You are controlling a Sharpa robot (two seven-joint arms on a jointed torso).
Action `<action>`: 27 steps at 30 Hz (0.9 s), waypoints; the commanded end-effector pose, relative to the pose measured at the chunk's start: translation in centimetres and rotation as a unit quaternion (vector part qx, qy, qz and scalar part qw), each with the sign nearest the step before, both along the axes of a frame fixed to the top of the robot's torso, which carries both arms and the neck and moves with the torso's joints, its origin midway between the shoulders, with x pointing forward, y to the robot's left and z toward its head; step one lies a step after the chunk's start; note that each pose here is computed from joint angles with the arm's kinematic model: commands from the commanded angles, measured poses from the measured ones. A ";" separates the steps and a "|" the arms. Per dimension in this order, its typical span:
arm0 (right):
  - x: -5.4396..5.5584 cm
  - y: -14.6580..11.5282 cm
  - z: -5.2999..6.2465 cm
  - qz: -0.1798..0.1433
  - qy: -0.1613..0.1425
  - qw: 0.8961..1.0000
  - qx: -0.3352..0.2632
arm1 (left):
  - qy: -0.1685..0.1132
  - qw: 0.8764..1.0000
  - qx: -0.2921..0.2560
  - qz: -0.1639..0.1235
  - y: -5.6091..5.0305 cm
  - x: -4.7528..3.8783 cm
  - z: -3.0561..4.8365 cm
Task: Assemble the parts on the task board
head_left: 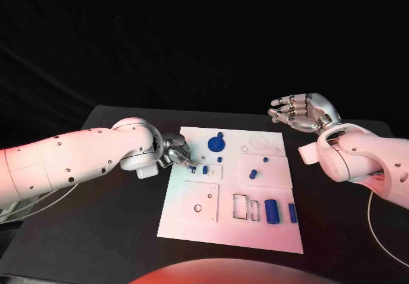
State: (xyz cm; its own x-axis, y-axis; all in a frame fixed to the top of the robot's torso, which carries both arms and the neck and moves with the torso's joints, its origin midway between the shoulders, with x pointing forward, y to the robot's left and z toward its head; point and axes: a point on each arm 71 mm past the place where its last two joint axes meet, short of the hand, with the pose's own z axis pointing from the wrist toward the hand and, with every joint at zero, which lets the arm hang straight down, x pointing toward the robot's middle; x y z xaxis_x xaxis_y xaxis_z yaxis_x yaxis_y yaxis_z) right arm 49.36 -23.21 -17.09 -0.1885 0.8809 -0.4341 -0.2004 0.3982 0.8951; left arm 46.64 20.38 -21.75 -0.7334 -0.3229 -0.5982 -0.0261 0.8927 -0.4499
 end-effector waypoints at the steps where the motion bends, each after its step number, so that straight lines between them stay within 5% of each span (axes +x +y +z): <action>1: 0.0 0.1 0.0 0.010 -0.001 1.000 0.001 | -0.015 1.000 0.003 -0.006 -0.2 -0.06 -0.01; 27: -0.2 0.1 0.0 0.009 -0.007 1.000 0.004 | -0.031 0.997 0.053 -0.040 -1.1 -0.11 -0.64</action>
